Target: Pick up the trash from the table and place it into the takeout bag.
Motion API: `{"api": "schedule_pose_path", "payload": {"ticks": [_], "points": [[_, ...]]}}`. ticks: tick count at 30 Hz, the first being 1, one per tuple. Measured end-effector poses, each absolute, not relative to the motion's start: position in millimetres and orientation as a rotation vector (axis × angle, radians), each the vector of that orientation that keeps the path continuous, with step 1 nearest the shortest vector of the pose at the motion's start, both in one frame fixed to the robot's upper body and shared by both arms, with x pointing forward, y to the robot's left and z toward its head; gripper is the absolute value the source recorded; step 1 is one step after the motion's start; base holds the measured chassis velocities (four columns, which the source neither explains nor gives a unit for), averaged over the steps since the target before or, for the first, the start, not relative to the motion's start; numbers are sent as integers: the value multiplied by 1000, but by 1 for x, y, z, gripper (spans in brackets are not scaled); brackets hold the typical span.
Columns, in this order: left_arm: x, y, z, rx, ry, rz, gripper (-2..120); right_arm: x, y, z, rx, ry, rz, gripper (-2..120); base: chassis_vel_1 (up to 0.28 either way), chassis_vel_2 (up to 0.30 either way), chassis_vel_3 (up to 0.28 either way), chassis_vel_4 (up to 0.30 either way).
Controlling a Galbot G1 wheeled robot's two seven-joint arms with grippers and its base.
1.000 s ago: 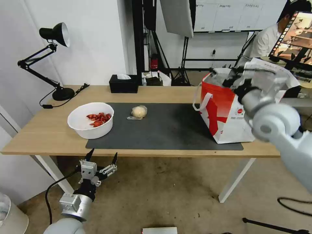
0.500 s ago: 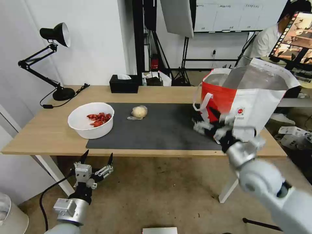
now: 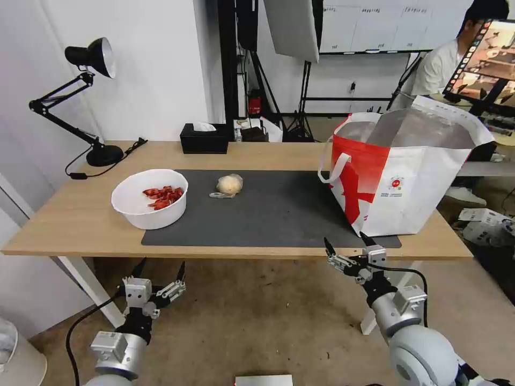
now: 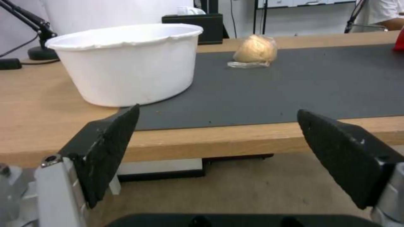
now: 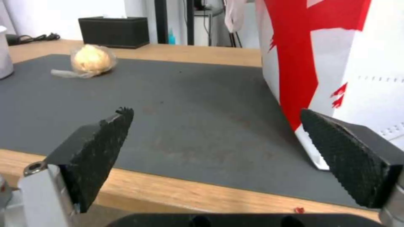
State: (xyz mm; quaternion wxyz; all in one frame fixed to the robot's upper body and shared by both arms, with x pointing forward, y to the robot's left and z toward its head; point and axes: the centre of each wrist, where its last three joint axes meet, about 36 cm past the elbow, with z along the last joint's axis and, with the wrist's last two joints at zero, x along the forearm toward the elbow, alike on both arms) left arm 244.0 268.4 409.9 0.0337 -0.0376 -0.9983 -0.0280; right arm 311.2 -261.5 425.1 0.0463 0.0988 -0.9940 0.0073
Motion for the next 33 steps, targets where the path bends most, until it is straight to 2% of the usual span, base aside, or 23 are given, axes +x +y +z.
{"api": "schedule_pose_path", "payload": {"ticks": [33], "points": [[241, 267, 412, -122, -3072, -82, 100, 295, -254, 410, 297, -2979, 4, 100, 0, 0, 0, 0]]}}
